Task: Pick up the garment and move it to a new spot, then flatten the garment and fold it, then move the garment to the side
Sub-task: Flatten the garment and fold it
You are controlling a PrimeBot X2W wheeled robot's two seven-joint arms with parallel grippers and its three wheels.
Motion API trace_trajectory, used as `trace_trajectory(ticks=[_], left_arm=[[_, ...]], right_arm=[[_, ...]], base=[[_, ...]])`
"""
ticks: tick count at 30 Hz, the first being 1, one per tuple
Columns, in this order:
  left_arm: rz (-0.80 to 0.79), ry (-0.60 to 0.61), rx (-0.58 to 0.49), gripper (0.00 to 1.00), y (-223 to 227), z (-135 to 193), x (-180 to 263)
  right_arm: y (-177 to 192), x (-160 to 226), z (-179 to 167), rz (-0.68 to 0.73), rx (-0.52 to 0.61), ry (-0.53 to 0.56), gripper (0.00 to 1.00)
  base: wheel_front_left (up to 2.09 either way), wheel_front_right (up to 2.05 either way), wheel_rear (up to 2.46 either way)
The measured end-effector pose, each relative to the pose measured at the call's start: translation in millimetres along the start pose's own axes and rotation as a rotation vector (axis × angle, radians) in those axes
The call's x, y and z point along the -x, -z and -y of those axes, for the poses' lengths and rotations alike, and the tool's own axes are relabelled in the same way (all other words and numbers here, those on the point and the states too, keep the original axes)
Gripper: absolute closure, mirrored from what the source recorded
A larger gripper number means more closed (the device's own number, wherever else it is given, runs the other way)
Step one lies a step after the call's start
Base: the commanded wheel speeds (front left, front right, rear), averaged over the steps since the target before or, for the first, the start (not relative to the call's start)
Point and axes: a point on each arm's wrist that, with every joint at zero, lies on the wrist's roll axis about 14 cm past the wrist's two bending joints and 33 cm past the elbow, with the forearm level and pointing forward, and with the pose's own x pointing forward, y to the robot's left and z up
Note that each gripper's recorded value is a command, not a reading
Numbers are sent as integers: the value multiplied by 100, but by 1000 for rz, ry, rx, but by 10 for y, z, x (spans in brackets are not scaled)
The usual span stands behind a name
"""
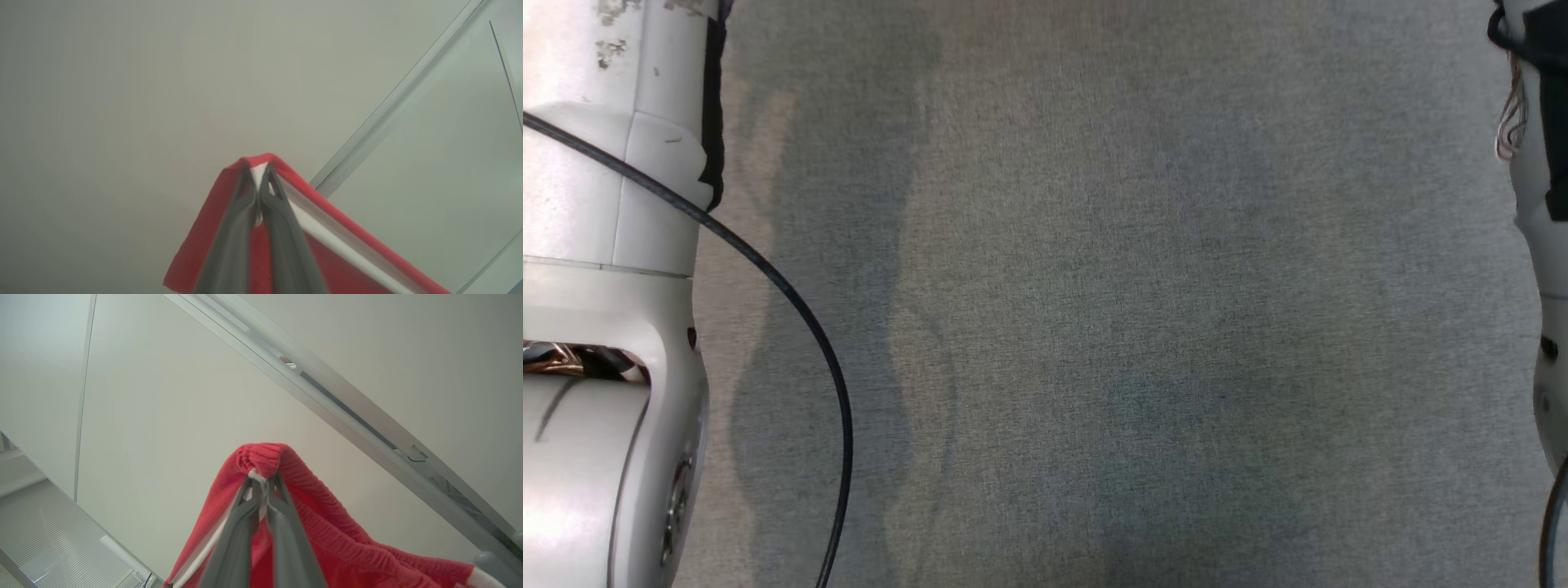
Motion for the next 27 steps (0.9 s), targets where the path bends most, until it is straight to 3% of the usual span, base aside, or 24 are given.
trace_trajectory(ticks=[5, 10, 21, 27], left_arm=[[-99, -91, 17, 100, 494, -483, 68], [-172, -140, -13, 100, 777, -827, 296], [-307, -204, -61, 100, 1017, -1116, 957], [-445, -256, -104, 100, 1182, -1264, 1542]], right_arm=[[480, 278, 659, -93, 4, 130, 100], [679, 466, 1019, -124, -31, 212, 100], [883, 999, 1121, -234, -70, 295, 100], [1047, 1545, 1162, -396, -35, 366, 100]], base=[[0, 0, 0], [0, 0, 0], [0, 0, 0], [0, 0, 0]])
